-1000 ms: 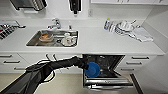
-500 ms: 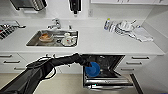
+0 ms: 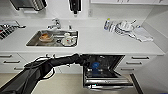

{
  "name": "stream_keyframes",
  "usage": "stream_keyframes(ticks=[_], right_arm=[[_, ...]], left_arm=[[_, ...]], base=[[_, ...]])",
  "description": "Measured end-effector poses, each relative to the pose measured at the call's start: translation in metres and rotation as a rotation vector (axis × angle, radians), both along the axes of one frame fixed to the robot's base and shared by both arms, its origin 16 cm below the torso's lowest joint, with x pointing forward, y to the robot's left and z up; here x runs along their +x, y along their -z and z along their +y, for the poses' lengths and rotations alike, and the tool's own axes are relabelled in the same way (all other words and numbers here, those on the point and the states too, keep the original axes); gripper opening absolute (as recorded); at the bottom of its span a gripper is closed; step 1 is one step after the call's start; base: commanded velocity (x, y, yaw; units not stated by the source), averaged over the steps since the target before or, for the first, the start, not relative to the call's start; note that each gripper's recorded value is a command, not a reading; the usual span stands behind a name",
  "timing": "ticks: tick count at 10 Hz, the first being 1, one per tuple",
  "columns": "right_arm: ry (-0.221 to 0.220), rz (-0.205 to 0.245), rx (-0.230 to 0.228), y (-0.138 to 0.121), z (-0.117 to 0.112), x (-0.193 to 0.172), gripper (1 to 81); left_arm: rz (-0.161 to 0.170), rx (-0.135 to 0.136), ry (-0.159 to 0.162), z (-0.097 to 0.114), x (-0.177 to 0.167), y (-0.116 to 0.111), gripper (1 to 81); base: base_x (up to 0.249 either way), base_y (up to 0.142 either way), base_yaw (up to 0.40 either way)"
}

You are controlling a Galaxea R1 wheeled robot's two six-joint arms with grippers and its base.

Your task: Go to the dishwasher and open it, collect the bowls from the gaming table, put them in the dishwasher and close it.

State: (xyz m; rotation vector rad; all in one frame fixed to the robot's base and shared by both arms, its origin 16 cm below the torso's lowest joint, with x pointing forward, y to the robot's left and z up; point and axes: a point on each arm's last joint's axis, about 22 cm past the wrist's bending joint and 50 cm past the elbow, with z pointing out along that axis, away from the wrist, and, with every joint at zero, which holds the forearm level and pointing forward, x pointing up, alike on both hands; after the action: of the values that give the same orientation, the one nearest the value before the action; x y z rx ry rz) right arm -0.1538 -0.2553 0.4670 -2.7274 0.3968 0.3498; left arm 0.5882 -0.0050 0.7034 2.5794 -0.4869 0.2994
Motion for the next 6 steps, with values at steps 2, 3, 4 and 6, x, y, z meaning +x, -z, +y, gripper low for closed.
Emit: stream_keyframes(ticks=[2,3,4,6], right_arm=[[0.010,-0.021,0.023,-0.010,-0.012,0.020,1.0],[0.019,-0.038,0.048,-0.020,-0.016,0.037,1.0],[0.026,-0.061,0.070,-0.031,-0.023,0.058,1.0],[0.022,-0.114,0.067,-0.054,-0.067,0.108,1.0]], left_arm=[[0.023,-0.011,0.017,0.025,-0.023,0.002,81.1],[0.057,-0.011,0.018,0.044,-0.045,0.013,81.1],[0.103,0.001,0.011,0.071,-0.074,0.031,81.1],[0.219,0.043,0.002,0.124,-0.158,0.079,81.1]], base=[[0.000,0.000,0.000],[0.000,0.000,0.000],[0.000,0.000,0.000],[0.000,0.000,0.000]])
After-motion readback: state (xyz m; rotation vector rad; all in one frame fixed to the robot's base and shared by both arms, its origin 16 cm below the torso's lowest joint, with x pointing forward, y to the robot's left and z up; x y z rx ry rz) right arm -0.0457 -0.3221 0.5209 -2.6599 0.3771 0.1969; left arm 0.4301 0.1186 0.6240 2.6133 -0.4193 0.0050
